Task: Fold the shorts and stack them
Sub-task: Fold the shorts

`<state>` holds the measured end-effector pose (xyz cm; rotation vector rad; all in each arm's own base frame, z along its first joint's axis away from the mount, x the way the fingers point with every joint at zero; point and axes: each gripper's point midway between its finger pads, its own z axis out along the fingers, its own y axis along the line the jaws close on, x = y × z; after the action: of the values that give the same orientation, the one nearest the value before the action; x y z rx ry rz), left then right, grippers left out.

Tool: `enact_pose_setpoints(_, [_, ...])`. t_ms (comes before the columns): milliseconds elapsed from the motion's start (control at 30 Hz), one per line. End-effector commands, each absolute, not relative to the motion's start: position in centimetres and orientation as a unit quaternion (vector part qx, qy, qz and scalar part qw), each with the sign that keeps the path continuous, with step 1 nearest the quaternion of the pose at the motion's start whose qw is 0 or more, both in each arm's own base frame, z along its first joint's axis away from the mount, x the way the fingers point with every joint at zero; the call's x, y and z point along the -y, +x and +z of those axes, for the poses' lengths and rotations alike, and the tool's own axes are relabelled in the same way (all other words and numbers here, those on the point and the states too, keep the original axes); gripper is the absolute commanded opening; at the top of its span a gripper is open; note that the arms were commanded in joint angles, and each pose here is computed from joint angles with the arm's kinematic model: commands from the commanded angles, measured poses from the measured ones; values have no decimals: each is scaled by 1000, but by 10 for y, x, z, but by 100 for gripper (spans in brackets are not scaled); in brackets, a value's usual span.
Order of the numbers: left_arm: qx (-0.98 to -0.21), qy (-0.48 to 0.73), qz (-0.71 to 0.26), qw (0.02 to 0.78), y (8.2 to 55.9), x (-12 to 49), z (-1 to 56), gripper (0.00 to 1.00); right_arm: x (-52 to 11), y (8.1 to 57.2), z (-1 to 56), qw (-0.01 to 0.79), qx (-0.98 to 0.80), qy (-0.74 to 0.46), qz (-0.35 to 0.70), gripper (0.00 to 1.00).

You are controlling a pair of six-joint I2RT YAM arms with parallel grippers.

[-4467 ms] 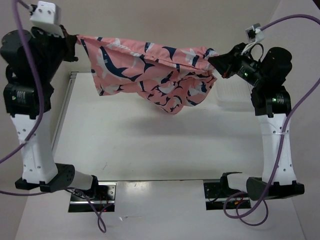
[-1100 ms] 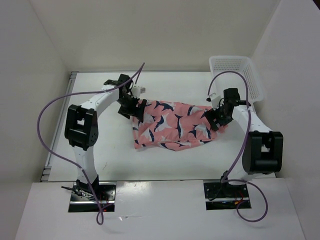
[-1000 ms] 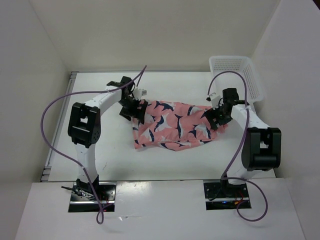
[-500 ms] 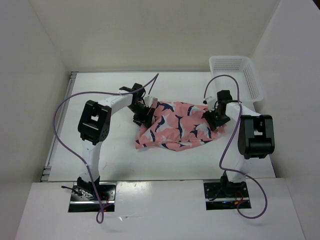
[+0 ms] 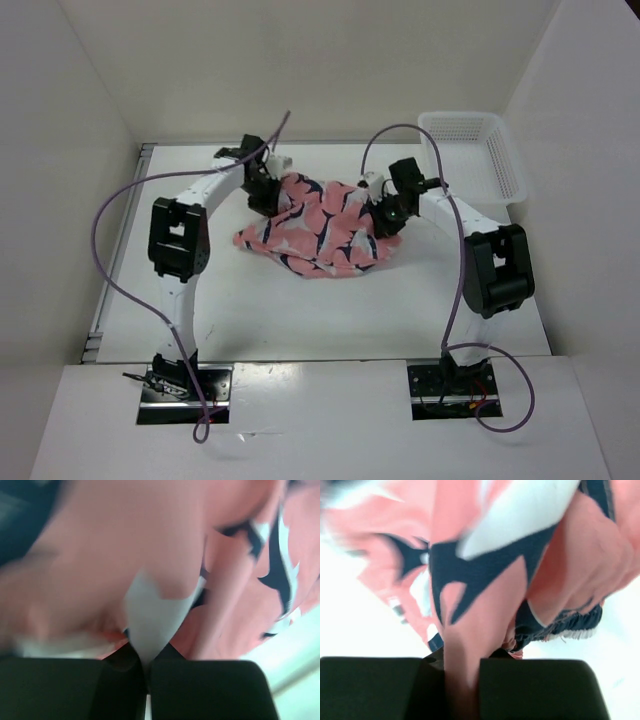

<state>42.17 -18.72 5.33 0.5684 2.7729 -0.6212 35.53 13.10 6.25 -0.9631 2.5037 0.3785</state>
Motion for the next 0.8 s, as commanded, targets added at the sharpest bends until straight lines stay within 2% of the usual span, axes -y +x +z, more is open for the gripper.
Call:
enact_pose_setpoints(0, [-942, 157, -124, 269, 480, 130, 149, 0, -180, 380, 130, 282, -870, -326, 240, 0])
enact_pose_setpoints(133, [-925, 129, -73, 349, 498, 97, 212, 0, -199, 393, 171, 318, -850, -321, 272, 0])
enact_pose_setpoints(333, [-901, 111, -38, 417, 491, 78, 277, 0, -218, 415, 259, 407, -799, -334, 291, 0])
enact_pose_setpoints(467, [-875, 94, -17, 475, 477, 63, 335, 0, -227, 409, 316, 456, -759, -350, 305, 0])
enact_pose_setpoints(600, [-871, 88, -7, 483, 441, 54, 356, 0, -223, 388, 314, 450, -761, -348, 311, 0])
enact_pose_setpoints(767, [-898, 84, 10, 431, 400, 43, 317, 0, -223, 355, 273, 397, -783, -322, 353, 0])
